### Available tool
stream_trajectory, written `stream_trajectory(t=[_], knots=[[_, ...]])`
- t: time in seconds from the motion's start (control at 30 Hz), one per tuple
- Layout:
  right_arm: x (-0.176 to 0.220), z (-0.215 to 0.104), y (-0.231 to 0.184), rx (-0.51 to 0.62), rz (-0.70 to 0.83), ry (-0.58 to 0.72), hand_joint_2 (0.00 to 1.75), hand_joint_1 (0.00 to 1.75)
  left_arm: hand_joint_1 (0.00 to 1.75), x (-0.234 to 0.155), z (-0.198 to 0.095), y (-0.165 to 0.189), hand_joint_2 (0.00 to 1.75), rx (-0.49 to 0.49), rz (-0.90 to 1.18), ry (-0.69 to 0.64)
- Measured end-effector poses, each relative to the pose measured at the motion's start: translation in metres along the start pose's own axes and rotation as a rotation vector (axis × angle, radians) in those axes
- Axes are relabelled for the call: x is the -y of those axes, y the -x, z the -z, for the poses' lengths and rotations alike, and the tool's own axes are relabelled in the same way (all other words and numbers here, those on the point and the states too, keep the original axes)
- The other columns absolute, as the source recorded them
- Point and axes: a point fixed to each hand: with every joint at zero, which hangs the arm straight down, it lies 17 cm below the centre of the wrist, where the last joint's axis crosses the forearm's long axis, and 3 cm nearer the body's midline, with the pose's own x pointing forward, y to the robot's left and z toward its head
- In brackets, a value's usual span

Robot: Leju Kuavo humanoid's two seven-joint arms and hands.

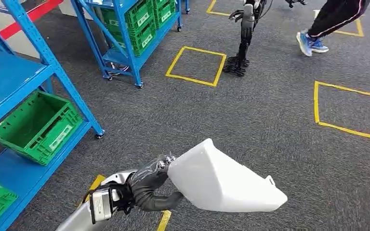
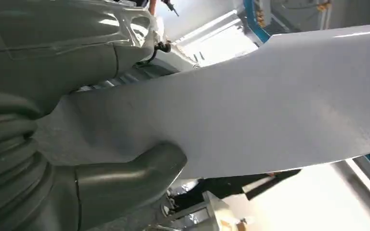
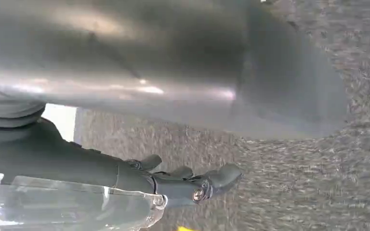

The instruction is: Take the parts from the cabinet and place them on the table.

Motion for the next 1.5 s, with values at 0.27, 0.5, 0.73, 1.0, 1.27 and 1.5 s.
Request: stream_trajectory(t=[0.27,0.5,0.73,1.0,1.27,1.5], knots=[[-0.008,-0.001,-0.010,0.010,0.079,-0.022,0.00,0.00,1.75,-0.001,0.015,-0.007,1.75,0.034,-0.035,0.020],[0.001,0.000,-0.007,-0.004,0.059,-0.010,0.00,0.00,1.75,-0.003,0.013,-0.003,1.75,0.032,-0.058,0.007],[0.006,0.001,-0.002,-0.024,0.039,-0.002,0.00,0.00,1.75,-0.007,0.012,-0.004,1.75,0.041,-0.056,-0.004],[0.009,0.001,-0.007,-0.015,0.006,-0.004,0.00,0.00,1.75,-0.005,0.013,-0.001,1.75,0.030,-0.060,-0.009],[0.020,0.001,-0.002,-0.025,-0.030,0.007,0.00,0.00,1.75,-0.010,0.013,-0.003,1.75,0.048,-0.071,-0.027],[0.031,0.002,-0.004,-0.022,-0.033,0.023,0.00,0.00,1.75,-0.008,0.008,0.002,1.75,0.030,-0.080,-0.035]])
